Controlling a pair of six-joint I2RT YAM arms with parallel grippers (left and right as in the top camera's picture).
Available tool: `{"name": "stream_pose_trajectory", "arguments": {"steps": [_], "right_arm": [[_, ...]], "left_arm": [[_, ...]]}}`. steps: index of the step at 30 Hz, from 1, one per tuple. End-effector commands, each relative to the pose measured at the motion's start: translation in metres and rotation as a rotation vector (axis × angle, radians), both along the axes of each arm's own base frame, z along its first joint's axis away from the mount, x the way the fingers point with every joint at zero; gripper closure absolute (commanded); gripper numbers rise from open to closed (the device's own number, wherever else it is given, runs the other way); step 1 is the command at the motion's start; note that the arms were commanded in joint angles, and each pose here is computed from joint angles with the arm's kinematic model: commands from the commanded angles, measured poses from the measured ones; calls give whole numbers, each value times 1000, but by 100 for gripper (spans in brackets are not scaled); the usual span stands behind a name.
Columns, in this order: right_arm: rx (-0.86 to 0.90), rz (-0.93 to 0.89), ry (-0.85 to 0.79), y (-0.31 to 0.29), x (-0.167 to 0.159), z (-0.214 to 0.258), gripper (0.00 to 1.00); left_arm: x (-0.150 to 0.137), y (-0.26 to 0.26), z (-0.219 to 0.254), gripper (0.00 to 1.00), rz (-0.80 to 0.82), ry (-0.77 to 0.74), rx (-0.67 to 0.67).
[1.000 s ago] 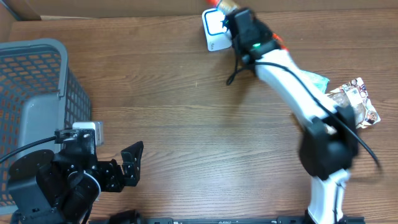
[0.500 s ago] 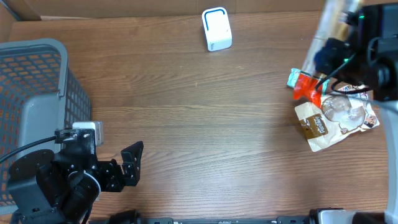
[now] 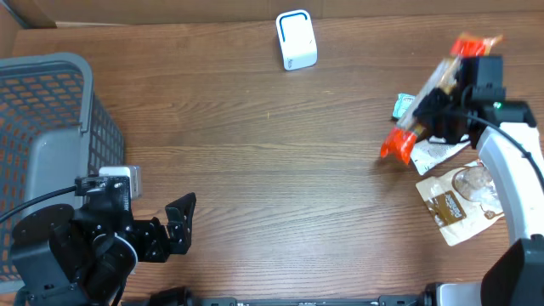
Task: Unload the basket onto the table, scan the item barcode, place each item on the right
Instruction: 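Carry the spaghetti pack right and lay it on the other items, then open the right gripper and withdraw it from the pack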
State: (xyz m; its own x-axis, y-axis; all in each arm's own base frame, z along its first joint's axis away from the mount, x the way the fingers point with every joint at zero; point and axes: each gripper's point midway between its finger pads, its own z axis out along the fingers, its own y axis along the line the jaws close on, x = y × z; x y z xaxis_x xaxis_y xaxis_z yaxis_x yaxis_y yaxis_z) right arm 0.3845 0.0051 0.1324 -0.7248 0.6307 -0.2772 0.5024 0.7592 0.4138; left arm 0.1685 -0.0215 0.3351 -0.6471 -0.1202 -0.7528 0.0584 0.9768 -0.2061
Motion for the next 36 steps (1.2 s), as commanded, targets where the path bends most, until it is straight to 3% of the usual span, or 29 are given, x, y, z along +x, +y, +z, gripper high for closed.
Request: {"name": "stream_pose_trajectory", "arguments": {"steps": [1, 6, 9, 11, 16, 19, 22, 28, 36], "right_arm": [[-14, -33, -78, -12, 7, 6, 96], [-80, -59, -84, -26, 4, -22, 96], [-113, -79, -63, -33, -1, -29, 85], [-119, -82, -47, -34, -4, -31, 71], [-118, -79, -26, -33, -9, -28, 54], [-139, -47, -44, -33, -10, -9, 39], [-165, -12, -93, -33, -10, 24, 33], [-157, 25, -174, -24, -32, 90, 27], [-102, 85, -181, -6, -76, 115, 27]], "left_arm": [[0, 1, 4, 1, -3, -16, 17], [0, 1, 4, 0, -3, -16, 17], [0, 1, 4, 0, -3, -16, 17], [0, 1, 4, 1, -3, -16, 17], [0, 1, 4, 0, -3, -16, 17], [0, 1, 4, 0, -3, -16, 17], [0, 1, 4, 1, -3, -16, 17], [0, 1, 4, 1, -3, -16, 17], [0, 1, 4, 1, -3, -16, 17]]}}
